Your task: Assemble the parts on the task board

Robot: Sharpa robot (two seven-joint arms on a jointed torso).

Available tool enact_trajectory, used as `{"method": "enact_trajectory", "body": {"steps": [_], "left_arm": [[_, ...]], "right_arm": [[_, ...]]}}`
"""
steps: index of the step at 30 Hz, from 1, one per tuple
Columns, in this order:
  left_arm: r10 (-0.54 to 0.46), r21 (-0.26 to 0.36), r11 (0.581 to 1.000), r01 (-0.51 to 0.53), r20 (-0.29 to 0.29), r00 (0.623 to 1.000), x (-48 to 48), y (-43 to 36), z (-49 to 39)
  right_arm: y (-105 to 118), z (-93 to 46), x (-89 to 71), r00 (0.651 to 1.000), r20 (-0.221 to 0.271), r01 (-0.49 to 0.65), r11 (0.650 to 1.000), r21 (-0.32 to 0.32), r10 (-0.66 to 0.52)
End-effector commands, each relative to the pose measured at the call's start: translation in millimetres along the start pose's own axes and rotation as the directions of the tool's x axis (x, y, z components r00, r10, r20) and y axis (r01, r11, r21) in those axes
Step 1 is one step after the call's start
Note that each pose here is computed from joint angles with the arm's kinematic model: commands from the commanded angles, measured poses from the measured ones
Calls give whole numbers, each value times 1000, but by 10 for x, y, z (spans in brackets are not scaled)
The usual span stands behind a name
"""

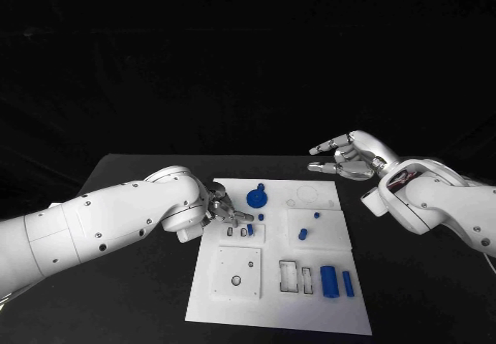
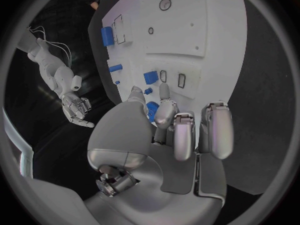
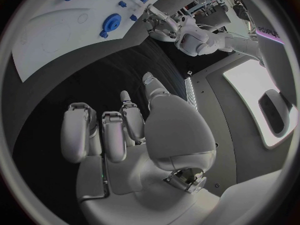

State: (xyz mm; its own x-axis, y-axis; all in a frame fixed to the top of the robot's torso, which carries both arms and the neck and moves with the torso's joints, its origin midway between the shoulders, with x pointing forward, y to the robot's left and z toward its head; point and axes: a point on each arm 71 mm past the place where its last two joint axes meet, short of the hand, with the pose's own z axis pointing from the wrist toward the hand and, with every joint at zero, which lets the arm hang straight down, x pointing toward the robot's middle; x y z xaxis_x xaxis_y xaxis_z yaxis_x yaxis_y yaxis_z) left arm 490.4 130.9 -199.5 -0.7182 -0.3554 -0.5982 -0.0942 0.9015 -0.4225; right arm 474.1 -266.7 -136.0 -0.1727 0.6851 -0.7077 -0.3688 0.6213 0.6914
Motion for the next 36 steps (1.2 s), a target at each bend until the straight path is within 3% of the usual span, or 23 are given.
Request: {"method": "enact_trajectory", "body": {"steps": [1, 16, 36], "left_arm": [[41, -72, 997, -42, -9, 999, -14, 4, 12], [90, -78, 993, -93, -43, 995, -2, -145, 102], [126, -86, 987, -132, -70, 990, 44, -220, 150]], "right_arm": [[-13, 8, 46, 998, -56, 6, 1000, 20, -5], [-30, 29, 81, 997, -82, 9, 999, 36, -6], [-38, 51, 101, 996, -88, 9, 999, 38, -5]]}}
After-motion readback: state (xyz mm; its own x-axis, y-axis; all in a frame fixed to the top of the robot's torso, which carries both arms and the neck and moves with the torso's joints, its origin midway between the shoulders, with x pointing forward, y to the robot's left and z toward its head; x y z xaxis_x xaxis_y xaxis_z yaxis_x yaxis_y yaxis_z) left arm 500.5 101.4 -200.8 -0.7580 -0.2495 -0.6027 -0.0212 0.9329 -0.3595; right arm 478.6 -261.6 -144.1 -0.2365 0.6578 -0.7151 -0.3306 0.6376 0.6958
